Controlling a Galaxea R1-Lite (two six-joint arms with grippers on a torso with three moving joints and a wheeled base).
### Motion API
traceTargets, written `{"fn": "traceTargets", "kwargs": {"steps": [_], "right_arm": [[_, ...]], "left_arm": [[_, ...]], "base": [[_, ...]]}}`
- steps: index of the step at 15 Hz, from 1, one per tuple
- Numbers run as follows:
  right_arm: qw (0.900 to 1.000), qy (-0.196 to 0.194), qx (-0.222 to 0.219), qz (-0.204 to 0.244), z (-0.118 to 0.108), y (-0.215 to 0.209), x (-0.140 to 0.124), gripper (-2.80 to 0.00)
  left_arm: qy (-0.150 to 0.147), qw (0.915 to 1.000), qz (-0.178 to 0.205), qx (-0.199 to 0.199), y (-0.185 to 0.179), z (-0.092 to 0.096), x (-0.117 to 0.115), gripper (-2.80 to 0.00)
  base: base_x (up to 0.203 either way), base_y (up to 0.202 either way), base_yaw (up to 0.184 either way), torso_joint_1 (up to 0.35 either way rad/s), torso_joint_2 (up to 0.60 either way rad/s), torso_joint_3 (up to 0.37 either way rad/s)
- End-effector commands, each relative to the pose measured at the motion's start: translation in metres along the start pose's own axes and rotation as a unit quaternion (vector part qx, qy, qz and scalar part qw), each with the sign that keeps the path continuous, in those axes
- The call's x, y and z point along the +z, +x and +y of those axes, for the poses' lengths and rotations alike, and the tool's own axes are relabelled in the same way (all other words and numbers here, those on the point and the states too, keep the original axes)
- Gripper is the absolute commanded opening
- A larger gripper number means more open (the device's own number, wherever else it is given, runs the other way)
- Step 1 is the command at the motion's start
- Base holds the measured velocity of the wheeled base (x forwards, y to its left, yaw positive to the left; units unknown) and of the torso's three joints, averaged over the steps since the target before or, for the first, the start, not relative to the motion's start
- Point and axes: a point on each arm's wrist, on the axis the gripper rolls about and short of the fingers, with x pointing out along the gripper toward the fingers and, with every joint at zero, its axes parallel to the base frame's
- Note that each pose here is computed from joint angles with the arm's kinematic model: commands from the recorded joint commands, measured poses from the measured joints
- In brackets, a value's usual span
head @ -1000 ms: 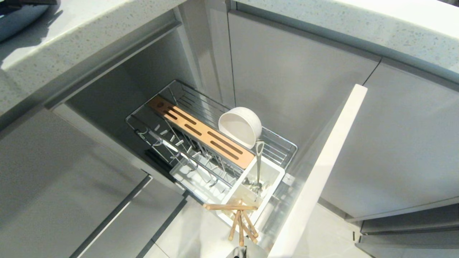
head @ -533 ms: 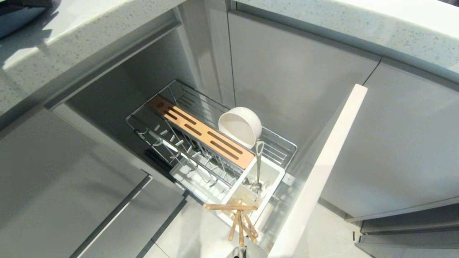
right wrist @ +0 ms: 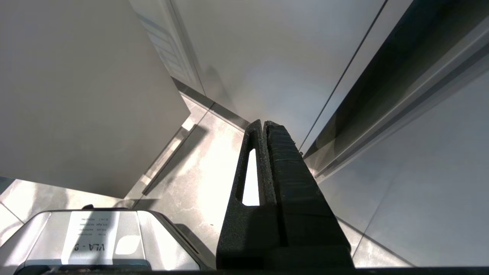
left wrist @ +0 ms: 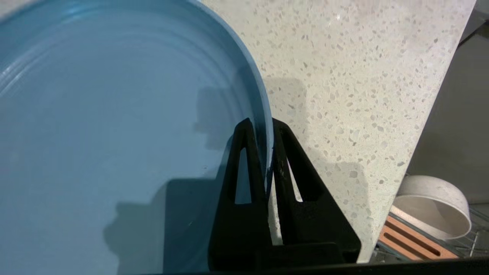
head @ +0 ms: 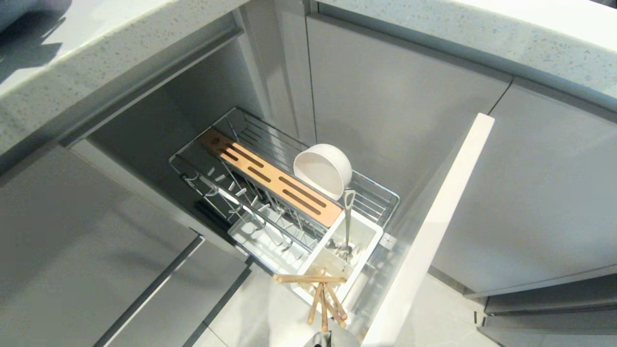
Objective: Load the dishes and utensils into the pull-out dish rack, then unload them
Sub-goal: Pick up the plate and place it in the cupboard
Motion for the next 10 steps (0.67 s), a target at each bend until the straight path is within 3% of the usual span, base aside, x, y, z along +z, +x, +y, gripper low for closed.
{"fn": "traceTargets", "kwargs": {"steps": [1, 6, 8, 10], "right_arm": [[1.0, 0.0, 0.0, 0.001, 0.0, 0.0, 0.0, -2.8], [1.0, 0.0, 0.0, 0.0, 0.0, 0.0, 0.0, -2.8], [1.0, 0.0, 0.0, 0.001, 0.0, 0.0, 0.0, -2.8], [1.0, 0.0, 0.0, 0.0, 0.0, 0.0, 0.0, -2.8]], "left_arm": [[-0.002, 0.9999, -0.013, 0.002, -0.008, 0.001, 0.004, -2.8], [0.01, 0.9983, -0.058, 0.0, -0.026, 0.005, 0.014, -2.8], [0.014, 0.9934, -0.114, 0.005, -0.029, 0.006, 0.026, -2.8], [0.002, 0.982, -0.188, 0.014, -0.034, 0.009, 0.041, -2.8]], "base": [[0.0, 0.0, 0.0, 0.0, 0.0, 0.0], [0.0, 0.0, 0.0, 0.0, 0.0, 0.0], [0.0, 0.0, 0.0, 0.0, 0.0, 0.0], [0.0, 0.0, 0.0, 0.0, 0.0, 0.0]]}}
